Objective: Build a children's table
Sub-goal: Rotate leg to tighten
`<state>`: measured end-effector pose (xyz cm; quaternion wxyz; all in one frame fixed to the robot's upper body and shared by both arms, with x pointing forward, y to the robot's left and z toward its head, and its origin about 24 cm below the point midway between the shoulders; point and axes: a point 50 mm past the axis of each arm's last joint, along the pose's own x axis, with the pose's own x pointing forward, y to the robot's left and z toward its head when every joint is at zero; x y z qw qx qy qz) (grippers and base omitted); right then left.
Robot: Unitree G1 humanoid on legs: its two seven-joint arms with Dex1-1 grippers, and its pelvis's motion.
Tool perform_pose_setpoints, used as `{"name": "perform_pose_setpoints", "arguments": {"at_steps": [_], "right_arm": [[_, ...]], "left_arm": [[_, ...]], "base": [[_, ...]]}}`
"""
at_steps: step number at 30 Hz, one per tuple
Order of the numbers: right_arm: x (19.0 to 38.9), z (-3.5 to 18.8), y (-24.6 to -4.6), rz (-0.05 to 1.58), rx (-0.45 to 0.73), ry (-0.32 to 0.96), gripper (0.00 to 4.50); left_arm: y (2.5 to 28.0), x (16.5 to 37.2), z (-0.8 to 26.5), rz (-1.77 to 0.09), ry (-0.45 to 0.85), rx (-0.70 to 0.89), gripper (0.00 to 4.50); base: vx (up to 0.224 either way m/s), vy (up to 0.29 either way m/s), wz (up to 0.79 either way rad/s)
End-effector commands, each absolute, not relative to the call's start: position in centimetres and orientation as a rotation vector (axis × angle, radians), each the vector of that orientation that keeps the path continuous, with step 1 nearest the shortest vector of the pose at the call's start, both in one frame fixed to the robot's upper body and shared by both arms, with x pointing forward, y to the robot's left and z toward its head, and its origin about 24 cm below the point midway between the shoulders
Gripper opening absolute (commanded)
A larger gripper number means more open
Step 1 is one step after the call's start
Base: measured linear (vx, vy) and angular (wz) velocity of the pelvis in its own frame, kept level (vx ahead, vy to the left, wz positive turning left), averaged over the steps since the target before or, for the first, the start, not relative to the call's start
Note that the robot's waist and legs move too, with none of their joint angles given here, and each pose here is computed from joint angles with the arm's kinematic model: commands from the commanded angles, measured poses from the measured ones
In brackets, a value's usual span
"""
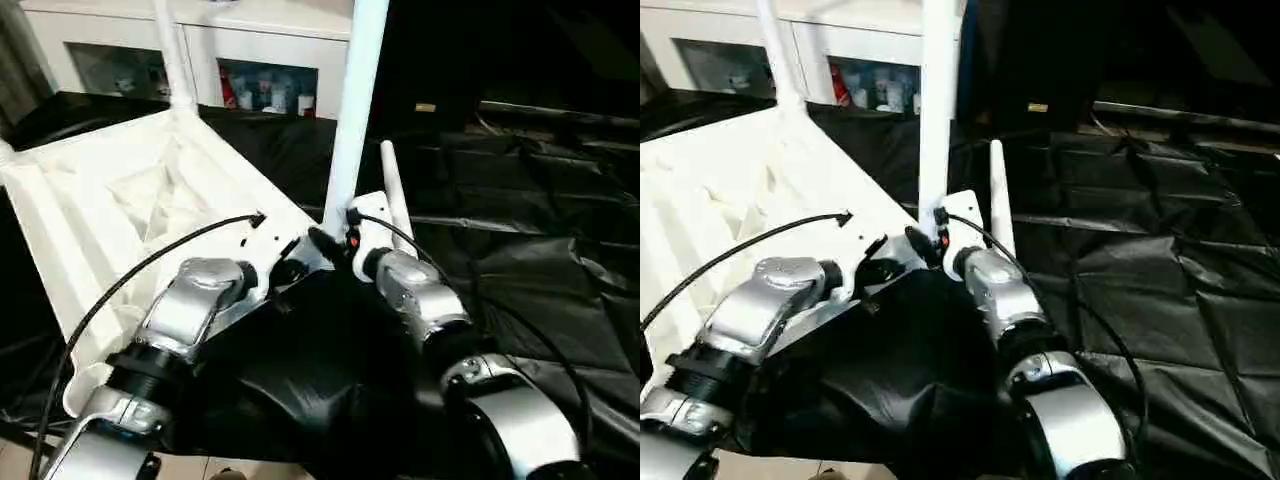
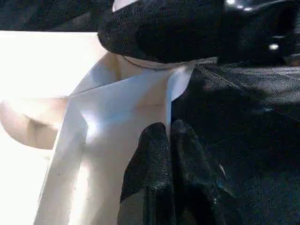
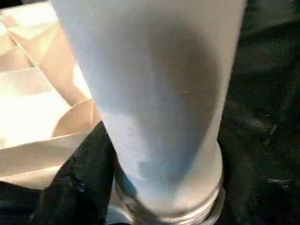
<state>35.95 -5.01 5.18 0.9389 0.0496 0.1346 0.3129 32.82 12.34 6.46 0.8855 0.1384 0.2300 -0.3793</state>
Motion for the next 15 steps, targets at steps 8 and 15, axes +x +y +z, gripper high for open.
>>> {"name": "perform_pose_setpoints", "arguments": {"at_steps": [8, 15], "right_arm": [[34.5, 5.4, -4.8, 1.046, 0.018, 0.289, 3.71], [33.7, 6.2, -8.1, 1.279, -0.144, 0.257, 3.71]], "left_arm": [[13.8, 31.2, 6.8, -0.966, 0.459, 0.344, 0.0], [15.6, 29.3, 7.2, -1.152, 0.48, 0.379, 0.0]], "base": [[0.0, 0.0, 0.0], [0.0, 0.0, 0.0]]}}
